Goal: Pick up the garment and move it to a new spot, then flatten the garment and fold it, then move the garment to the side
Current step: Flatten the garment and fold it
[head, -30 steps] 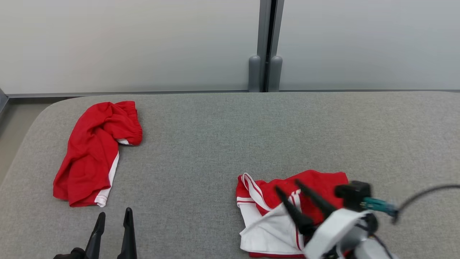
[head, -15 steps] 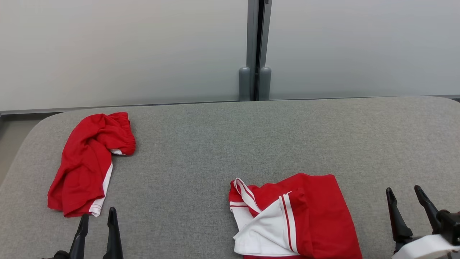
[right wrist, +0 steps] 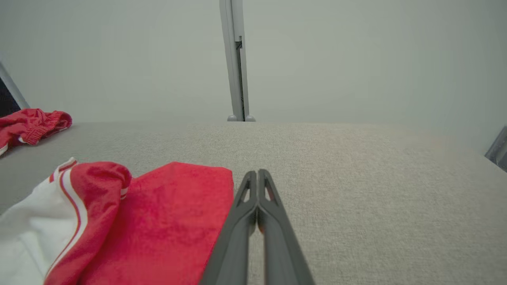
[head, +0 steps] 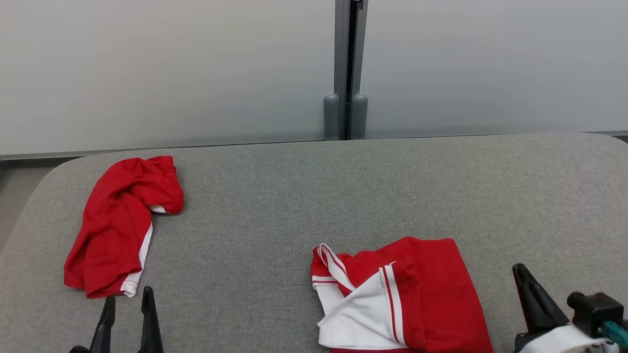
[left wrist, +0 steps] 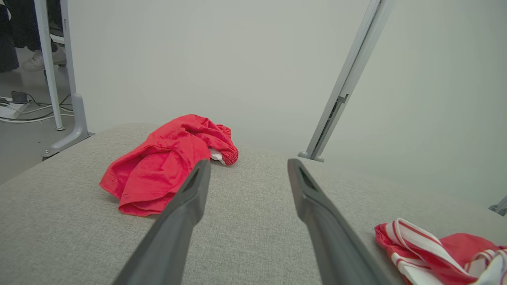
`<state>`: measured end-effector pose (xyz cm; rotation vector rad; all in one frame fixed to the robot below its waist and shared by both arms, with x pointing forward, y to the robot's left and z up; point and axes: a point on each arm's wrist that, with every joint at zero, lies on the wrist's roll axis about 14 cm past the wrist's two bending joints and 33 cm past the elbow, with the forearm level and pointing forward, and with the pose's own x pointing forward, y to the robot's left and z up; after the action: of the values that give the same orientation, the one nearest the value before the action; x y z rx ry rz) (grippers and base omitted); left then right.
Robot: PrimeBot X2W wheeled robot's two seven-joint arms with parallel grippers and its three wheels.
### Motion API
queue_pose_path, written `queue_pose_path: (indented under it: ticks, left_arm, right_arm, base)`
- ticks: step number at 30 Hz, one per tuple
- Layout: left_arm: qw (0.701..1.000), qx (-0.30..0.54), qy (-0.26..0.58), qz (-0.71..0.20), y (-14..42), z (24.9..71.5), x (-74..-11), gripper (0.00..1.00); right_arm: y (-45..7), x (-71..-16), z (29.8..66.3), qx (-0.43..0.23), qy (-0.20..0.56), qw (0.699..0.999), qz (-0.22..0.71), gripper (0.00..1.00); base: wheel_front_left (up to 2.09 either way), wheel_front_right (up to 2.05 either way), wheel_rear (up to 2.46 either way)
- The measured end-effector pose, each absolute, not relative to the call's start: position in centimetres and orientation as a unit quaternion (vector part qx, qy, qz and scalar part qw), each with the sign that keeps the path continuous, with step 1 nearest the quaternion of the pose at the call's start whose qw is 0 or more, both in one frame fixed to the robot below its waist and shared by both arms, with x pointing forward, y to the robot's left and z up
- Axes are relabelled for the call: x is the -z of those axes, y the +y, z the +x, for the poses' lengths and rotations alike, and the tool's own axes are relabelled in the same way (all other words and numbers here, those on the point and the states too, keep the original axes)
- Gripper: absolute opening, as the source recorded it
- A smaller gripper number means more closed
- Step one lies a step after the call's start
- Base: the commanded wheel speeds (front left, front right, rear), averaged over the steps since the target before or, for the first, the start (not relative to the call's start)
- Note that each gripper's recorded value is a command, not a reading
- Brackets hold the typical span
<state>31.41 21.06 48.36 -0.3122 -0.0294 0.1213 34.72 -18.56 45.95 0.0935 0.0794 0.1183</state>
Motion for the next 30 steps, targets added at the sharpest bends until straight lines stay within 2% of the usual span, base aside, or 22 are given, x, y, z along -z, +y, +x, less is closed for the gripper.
queue_pose_path:
  ticks: [3,15,21,30]
  left_arm:
    - [0.986,-0.06,-0.012,-0.154,21.1,31.5,-48.2,1.0]
    - [0.986,-0.066,-0.003,-0.153,21.4,32.0,-47.6,1.0]
    - [0.984,-0.085,0.004,-0.155,22.4,31.5,-47.1,1.0]
    - [0.984,-0.091,0.0,-0.155,22.8,31.5,-47.3,1.0]
  right_arm:
    - [-17.2,-46.8,36.3,-0.086,0.03,0.995,0.041,0.0]
    - [-8.4,-43.6,38.5,-0.224,0.101,0.969,0.04,0.0]
    - [-6.4,-41.5,37.8,-0.263,0.138,0.954,0.033,0.0]
    - [-3.3,-42.5,36.2,-0.336,0.127,0.933,0.022,0.0]
  base:
    - [0.0,0.0,0.0]
    - [0.0,0.0,0.0]
    - [0.0,0.0,0.0]
    - [0.0,0.0,0.0]
